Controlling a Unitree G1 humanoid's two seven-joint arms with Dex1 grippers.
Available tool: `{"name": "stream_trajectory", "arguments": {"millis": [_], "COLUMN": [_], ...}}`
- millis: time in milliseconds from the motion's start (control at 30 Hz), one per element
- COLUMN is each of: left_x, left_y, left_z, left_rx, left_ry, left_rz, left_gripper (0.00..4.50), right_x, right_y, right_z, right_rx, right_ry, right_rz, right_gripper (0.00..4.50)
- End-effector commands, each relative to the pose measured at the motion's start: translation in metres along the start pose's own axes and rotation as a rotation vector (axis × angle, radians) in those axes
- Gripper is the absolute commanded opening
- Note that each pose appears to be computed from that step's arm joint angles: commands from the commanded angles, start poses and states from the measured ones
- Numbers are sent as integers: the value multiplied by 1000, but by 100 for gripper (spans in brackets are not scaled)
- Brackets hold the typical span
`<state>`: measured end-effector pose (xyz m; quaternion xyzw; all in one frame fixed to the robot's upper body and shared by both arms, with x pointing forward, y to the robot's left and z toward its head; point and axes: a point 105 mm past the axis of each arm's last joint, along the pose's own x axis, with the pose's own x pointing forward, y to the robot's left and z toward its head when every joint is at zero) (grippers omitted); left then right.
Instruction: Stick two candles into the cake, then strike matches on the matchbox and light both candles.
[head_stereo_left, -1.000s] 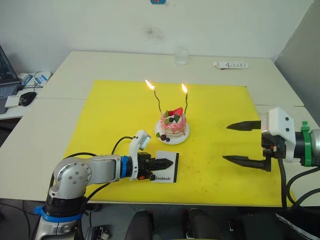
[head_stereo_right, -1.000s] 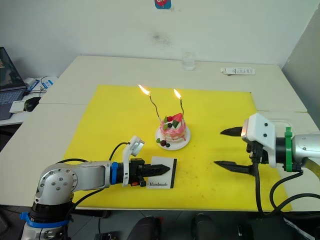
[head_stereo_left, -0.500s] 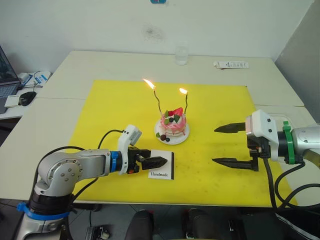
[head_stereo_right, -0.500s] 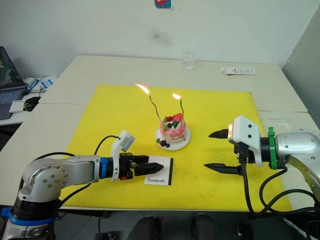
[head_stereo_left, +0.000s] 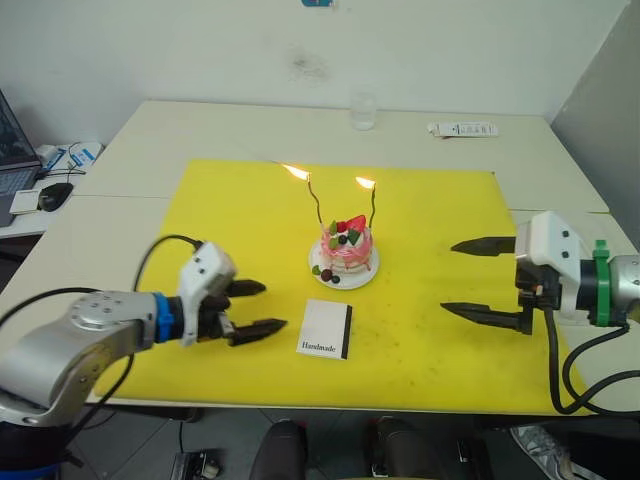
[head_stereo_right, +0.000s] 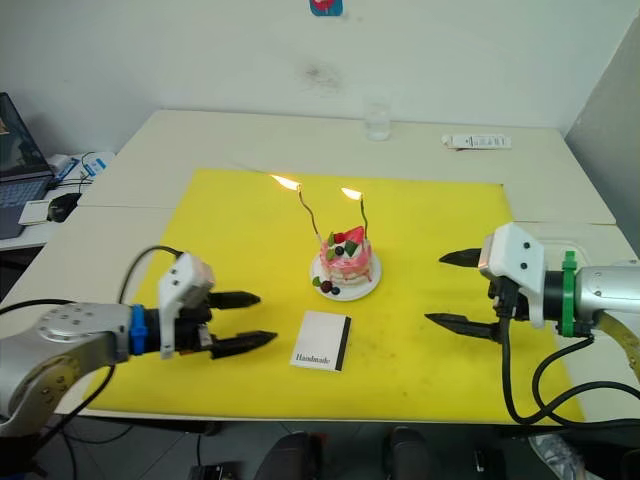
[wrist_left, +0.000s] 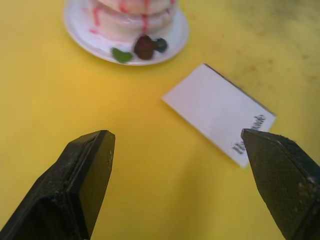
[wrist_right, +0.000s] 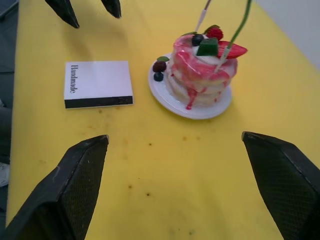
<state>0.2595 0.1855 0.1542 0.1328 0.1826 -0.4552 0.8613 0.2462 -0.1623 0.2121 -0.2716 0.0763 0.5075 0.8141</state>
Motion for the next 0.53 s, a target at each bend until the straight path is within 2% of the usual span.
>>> {"name": "stream_trajectory", "arguments": {"millis": [33,100,167,233,400,533], "left_x": [-29,-39,-51,-60,-76,-76], "left_y": [25,33,44,48,61,61], "left_z": [9,3,-10,-18,-27,-24], "left_rx": [148,206,289,323,320,311], "left_ry": [-1,38,121,152,162,129], "left_rz": [122,163,249,268,310,300], "left_gripper": [448,448,448,448,448,448], "right_x": [-17,-26,-41,-55,-74,-68], "right_y": [-10,-17,-21,-25,-27,-28], "right_z": [5,7,4,-3,-18,-18], "right_rx": [-58,-106,-117,-116,-111,-111], "right_ry": [4,-7,30,82,177,147], "right_rz": [-67,-111,-126,-127,-105,-98], "right_gripper": [450,450,450,450,450,450]}}
